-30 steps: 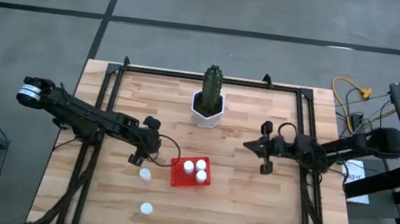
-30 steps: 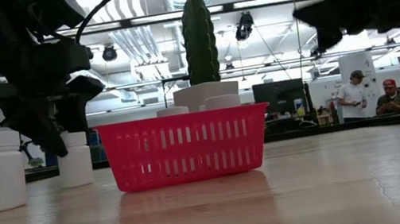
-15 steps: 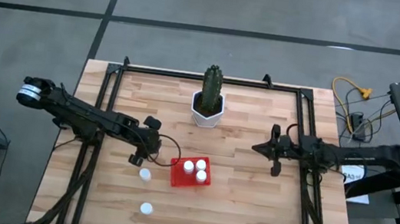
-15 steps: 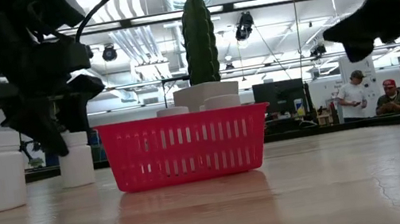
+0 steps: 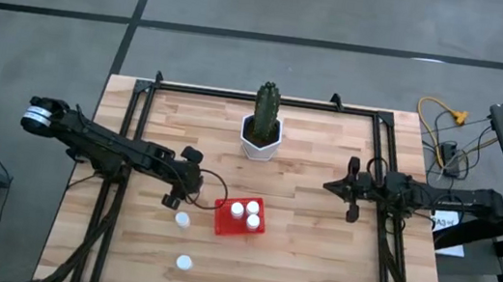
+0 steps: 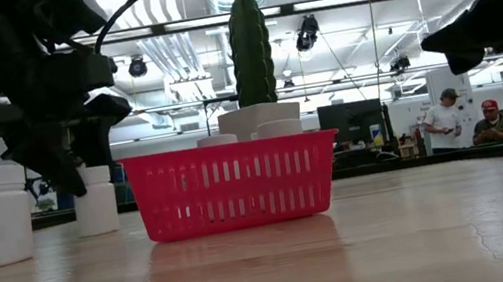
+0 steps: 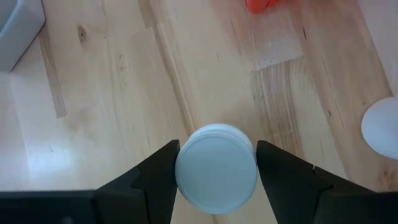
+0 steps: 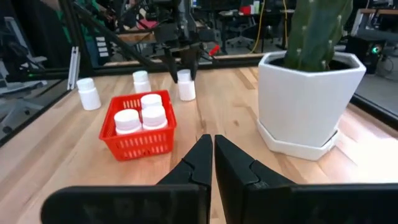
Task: Pick and place pill bottles into a basket
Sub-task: Put the white pill bottle into the red bin
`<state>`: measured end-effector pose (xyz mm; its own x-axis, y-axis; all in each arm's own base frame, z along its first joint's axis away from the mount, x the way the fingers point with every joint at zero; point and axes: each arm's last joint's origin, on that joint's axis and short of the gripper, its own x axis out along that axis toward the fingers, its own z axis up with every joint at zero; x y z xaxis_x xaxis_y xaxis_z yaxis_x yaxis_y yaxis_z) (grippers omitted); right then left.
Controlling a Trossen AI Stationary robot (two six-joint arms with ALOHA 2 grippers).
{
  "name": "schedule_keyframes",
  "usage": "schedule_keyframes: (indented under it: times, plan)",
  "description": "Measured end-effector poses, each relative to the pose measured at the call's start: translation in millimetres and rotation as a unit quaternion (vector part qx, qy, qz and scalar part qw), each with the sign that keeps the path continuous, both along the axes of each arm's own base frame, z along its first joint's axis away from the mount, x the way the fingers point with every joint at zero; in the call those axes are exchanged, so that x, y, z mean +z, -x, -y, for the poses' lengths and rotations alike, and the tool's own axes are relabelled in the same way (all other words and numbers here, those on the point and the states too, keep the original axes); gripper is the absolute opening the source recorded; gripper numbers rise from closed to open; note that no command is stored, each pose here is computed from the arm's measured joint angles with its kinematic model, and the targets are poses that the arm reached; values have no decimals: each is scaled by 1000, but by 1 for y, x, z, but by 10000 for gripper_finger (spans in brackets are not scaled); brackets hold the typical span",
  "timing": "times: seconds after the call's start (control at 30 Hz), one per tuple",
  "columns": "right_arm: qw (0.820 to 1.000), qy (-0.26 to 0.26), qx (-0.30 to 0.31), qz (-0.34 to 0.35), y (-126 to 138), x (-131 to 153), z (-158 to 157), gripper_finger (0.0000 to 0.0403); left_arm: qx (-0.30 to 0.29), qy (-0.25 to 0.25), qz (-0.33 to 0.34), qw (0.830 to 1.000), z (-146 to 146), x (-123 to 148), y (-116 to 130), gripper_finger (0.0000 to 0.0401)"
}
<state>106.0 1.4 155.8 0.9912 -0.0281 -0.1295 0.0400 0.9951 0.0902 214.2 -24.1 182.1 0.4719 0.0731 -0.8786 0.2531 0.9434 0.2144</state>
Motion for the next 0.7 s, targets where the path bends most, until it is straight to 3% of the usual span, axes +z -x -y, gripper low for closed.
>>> schedule_keyframes:
  times: [0.2,0.43,0.7]
  plan:
    - [1000,-1,0,4,0,1,0,9,0,0,3,1000,0,1,-1,194]
    - [998,-61,-8,-1,-1,0,0,9,0,1,4,1000,0,1,-1,191]
    - [998,-63,-8,-3,-1,-1,0,9,0,3,10,1000,0,1,-1,143]
